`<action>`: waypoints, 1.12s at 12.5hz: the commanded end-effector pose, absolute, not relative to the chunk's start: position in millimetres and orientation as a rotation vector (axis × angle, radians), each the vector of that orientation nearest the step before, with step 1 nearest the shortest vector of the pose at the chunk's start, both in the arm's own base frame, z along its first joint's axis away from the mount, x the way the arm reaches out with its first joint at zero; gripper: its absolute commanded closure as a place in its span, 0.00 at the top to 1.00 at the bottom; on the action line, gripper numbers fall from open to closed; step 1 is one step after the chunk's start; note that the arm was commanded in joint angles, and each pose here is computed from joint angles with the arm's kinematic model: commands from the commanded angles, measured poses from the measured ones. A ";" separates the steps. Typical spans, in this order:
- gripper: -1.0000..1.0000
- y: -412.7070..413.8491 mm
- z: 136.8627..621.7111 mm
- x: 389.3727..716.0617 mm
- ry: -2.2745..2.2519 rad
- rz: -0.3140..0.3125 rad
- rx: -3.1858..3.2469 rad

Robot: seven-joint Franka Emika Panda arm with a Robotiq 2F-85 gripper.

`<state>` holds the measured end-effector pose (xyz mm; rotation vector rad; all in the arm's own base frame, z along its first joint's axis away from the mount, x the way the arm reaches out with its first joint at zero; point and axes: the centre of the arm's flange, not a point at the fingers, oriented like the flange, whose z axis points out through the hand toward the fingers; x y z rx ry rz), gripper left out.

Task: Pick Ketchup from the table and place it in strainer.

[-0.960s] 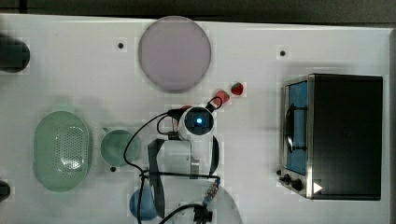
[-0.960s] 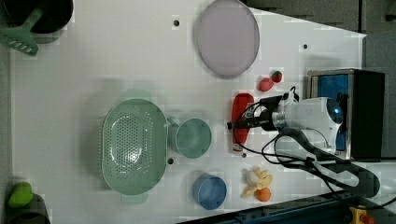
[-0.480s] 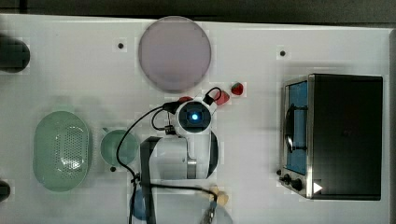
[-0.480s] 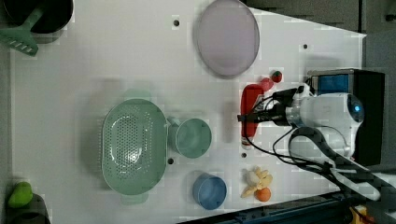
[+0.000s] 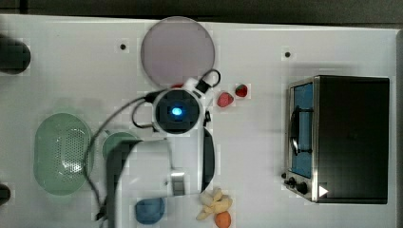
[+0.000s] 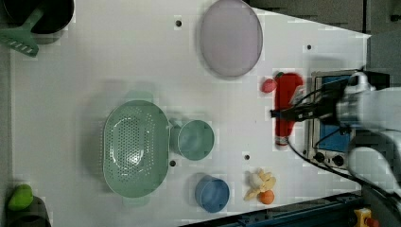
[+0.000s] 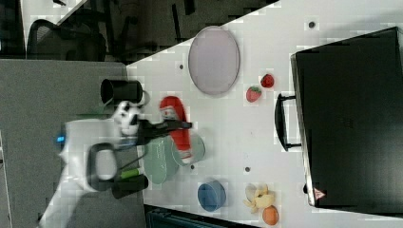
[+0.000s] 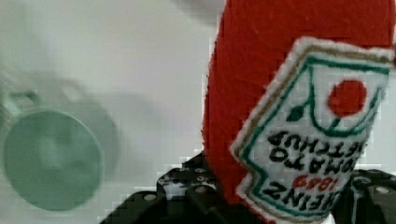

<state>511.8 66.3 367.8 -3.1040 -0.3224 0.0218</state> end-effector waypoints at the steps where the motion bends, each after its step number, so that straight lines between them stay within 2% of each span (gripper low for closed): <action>1: 0.63 130.9 404.3 501.3 -0.201 0.006 -3.131; 6: 0.63 239.2 407.3 463.9 0.055 0.007 -3.146; 9: 0.63 295.0 393.6 436.3 0.169 0.034 -3.136; 13: 0.63 355.2 364.8 422.6 0.296 -0.012 -2.998; 14: 0.63 365.3 354.2 421.8 0.326 -0.003 -2.959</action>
